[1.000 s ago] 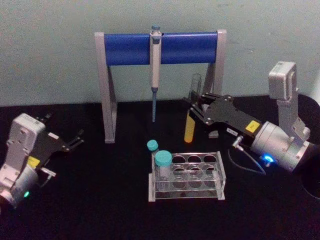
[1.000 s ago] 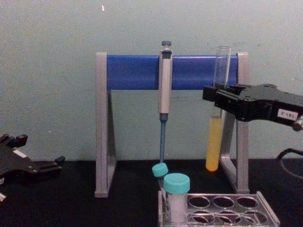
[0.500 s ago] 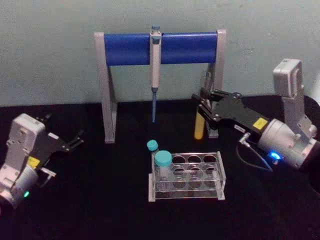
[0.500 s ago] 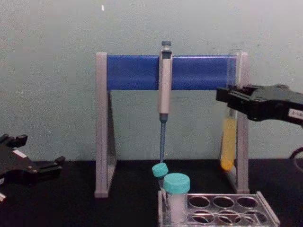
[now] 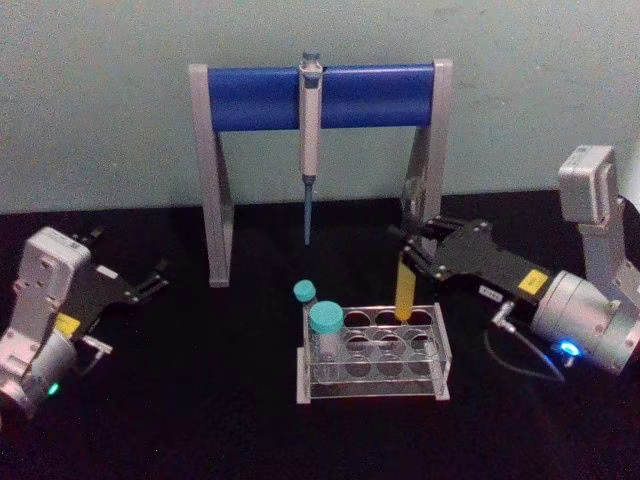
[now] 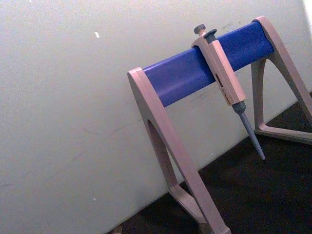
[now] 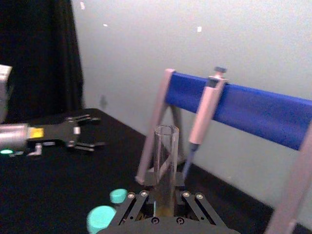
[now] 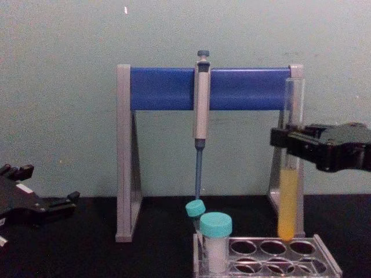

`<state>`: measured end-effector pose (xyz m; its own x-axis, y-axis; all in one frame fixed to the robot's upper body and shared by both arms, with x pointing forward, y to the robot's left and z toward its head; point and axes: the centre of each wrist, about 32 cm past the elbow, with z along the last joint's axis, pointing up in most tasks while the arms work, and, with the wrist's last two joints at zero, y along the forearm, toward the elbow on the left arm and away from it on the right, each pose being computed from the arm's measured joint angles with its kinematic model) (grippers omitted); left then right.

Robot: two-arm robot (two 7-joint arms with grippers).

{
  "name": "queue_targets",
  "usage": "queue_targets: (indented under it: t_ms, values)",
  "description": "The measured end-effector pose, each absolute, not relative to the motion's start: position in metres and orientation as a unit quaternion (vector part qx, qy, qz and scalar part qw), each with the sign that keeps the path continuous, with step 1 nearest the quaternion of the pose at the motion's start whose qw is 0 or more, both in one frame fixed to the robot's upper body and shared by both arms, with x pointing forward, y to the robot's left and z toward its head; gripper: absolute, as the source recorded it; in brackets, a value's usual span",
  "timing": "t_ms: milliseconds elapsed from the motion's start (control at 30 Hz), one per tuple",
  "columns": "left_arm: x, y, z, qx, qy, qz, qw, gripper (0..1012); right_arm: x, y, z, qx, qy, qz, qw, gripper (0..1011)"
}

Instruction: Pick up the test tube from the test tube rack, shake it, then place it back into the test tube rack.

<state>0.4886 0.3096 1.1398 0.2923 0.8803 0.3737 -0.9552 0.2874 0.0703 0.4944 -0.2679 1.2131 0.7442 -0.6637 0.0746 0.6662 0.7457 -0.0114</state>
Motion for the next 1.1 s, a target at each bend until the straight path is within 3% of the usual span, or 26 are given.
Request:
queue_targets:
  t_ms: [233, 533, 733, 1100]
  values:
    - [0.489, 0.310, 1.140, 0.141, -0.132, 0.580, 0.791, 1009, 0.500, -0.254, 1.210, -0.008, -0.021, -0.325, 0.946, 225]
    - [0.489, 0.310, 1.140, 0.141, -0.132, 0.580, 0.791, 1010, 0.525, -0.242, 1.208, 0.010, -0.025, -0.318, 0.948, 225]
    - [0.489, 0.310, 1.140, 0.141, -0.132, 0.580, 0.791, 1010, 0.537, -0.243, 1.209, 0.012, -0.033, -0.336, 0.941, 225]
    - [0.489, 0.310, 1.140, 0.141, -0.132, 0.580, 0.791, 1010, 0.538, -0.251, 1.209, 0.010, -0.036, -0.358, 0.933, 225]
